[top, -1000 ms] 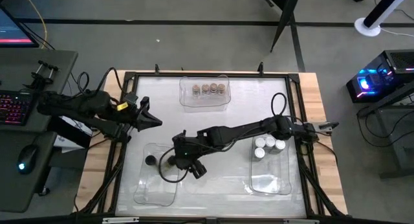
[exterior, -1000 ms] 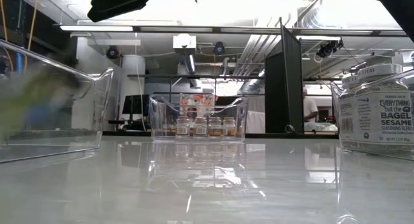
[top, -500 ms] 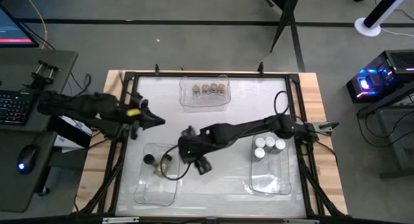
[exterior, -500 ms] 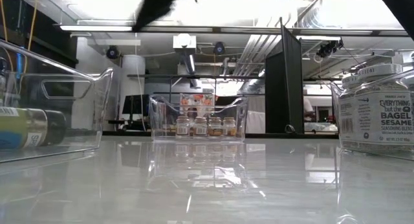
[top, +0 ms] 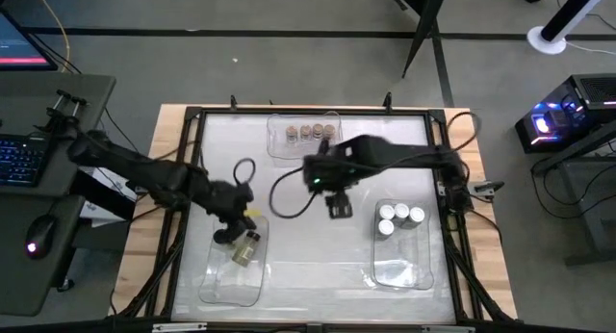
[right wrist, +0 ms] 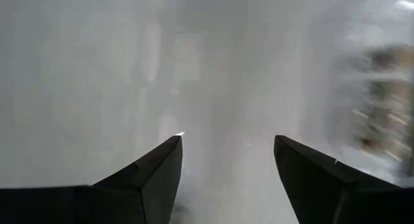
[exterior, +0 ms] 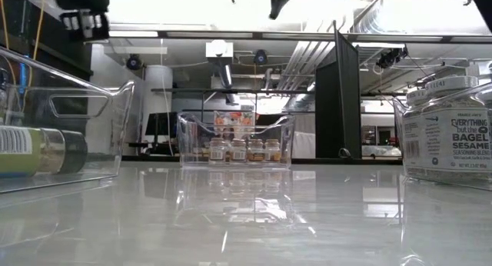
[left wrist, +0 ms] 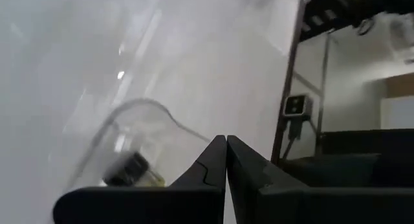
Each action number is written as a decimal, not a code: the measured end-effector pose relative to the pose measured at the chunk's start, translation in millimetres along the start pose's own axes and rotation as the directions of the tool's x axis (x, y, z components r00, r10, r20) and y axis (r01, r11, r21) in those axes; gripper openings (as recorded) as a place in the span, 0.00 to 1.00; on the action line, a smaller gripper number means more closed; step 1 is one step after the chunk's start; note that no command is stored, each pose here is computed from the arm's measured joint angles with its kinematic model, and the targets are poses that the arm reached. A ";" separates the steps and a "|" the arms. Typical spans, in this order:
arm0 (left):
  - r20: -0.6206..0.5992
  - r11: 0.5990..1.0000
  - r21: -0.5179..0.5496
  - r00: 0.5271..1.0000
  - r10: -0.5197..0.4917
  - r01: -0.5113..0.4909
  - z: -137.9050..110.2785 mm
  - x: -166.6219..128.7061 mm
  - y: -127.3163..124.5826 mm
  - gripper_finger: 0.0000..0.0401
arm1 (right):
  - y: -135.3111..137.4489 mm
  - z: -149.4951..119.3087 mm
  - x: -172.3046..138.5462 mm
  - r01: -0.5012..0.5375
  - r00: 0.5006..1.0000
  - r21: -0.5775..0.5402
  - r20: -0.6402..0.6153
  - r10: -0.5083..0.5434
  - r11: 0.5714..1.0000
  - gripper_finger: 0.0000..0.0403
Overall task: Sort spices by type
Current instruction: Put the green seasoning bottle into the bottom left transparent bin
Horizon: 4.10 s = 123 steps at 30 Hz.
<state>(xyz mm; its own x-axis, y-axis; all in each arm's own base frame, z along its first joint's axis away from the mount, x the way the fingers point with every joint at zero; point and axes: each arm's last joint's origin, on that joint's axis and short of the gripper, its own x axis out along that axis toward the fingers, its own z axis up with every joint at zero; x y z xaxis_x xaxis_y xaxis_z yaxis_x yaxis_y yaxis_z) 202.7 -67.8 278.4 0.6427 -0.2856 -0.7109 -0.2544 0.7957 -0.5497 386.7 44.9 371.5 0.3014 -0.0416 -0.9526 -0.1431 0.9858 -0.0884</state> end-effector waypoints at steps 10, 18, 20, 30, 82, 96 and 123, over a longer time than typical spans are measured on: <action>-0.141 0.978 -0.087 0.974 0.177 -0.191 -31.5 38.4 -17.4 0.00 | 1.1 -116.6 -33.0 0.163 0.978 0.413 0.051 -0.202 0.896 0.60; -0.240 0.894 -0.063 0.876 0.417 -0.443 -33.4 54.4 -19.0 0.00 | 22.1 -193.9 -5.9 -0.096 0.935 0.729 0.300 -0.189 0.678 0.60; -0.238 0.898 -0.056 0.879 0.413 -0.437 -33.2 62.7 -20.1 0.00 | 23.8 -197.1 0.1 -0.140 0.920 0.733 0.345 -0.186 0.666 0.60; -0.193 0.864 -0.119 0.865 0.464 -0.490 -33.0 71.2 -17.9 0.19 | 24.6 -197.1 15.2 -0.090 0.923 0.689 0.329 -0.200 0.719 0.60; -0.379 0.719 -0.154 0.712 0.591 -0.678 -52.1 131.4 3.2 0.53 | 21.0 -194.4 14.3 0.012 0.877 0.669 0.350 -0.330 0.743 0.60; -0.293 0.796 -0.176 0.803 0.519 -0.579 -37.4 105.5 -13.0 0.40 | 20.6 -194.3 14.0 0.020 0.872 0.673 0.350 -0.342 0.739 0.60; 0.608 0.859 -0.088 0.656 0.448 -0.504 -70.9 39.9 -65.0 0.21 | 20.5 -188.7 11.7 -0.029 0.849 0.685 0.401 -0.344 0.728 0.60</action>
<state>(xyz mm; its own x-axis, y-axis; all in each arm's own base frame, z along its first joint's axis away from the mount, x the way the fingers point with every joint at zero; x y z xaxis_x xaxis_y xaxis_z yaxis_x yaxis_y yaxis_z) 193.7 -168.9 254.6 0.7469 0.4932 -0.4460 -0.6064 0.7804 -0.1525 209.4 33.9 303.6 0.6835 -0.3086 -0.6615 0.5325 0.8307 0.1626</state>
